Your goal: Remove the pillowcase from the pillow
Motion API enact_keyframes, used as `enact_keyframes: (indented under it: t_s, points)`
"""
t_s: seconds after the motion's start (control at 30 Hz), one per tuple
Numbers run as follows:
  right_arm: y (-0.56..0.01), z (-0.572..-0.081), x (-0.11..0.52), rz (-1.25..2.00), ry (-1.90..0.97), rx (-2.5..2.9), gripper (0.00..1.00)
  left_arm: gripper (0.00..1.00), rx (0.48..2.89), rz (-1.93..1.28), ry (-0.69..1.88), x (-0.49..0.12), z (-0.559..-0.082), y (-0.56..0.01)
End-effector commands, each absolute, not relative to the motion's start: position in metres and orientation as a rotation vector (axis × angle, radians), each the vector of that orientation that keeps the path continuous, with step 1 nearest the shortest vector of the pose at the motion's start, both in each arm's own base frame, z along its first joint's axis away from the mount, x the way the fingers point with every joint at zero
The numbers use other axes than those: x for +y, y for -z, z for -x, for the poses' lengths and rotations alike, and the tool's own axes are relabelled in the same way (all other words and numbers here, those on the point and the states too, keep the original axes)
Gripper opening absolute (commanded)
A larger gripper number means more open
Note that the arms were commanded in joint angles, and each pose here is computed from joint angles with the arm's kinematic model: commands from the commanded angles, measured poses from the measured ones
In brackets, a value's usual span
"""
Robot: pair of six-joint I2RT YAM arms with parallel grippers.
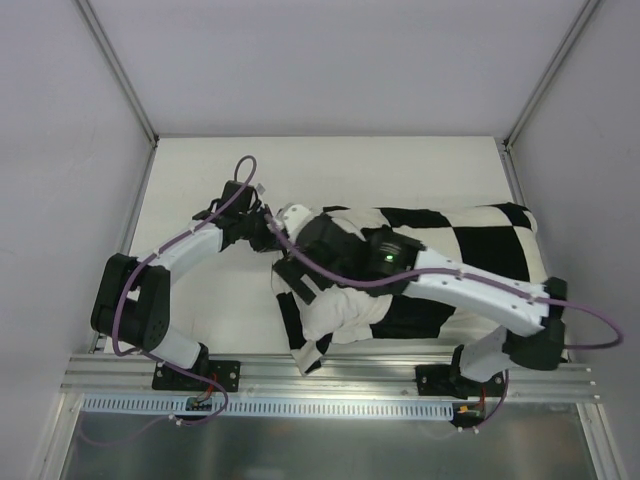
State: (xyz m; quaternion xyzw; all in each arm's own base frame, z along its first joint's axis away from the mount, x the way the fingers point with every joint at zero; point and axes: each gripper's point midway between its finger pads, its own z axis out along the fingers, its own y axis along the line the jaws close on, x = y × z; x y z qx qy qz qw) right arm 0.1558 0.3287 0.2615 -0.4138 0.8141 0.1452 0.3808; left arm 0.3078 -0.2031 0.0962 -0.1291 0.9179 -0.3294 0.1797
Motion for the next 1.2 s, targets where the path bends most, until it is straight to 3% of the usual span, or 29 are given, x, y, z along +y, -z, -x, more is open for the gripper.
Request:
enact_keyframes:
  t_s: [0.0,0.43,0.47,0.5,0.53,0.57,0.7,0.97,1.17]
  points:
    - [-0.254,-0.178,0.338,1.105,-0.075,2.057,0.97,0.00,2.557,0.357,0.880,-0.194,-0.315,-0.096]
    - [-0.121,-0.206,0.347,1.214,0.432,2.152,1.00,0.00,2.572,0.403,0.868,-0.184,-0.312,-0.087]
    - [-0.113,-0.206,0.346,1.215,0.421,2.176,0.89,0.00,2.572,0.404,0.869,-0.184,-0.312,-0.087]
    - [-0.108,-0.205,0.348,1.195,0.391,2.194,0.70,0.00,2.573,0.407,0.868,-0.183,-0.312,-0.086]
    - [-0.107,-0.203,0.346,1.190,0.363,2.210,0.21,0.00,2.574,0.413,0.864,-0.182,-0.312,-0.085]
    - [-0.111,-0.204,0.346,1.166,0.341,2.210,0.01,0.00,2.574,0.413,0.864,-0.182,-0.311,-0.085]
    - [-0.155,-0.214,0.351,1.021,0.171,2.166,0.01,0.00,2.568,0.419,0.868,-0.180,-0.311,-0.086]
    - [-0.309,-0.197,0.347,0.767,-0.473,1.949,0.01,0.00,2.575,0.430,0.902,-0.186,-0.314,-0.084]
    - [-0.361,-0.177,0.327,0.685,-0.756,1.842,0.01,0.00,2.587,0.423,0.948,-0.195,-0.321,-0.081]
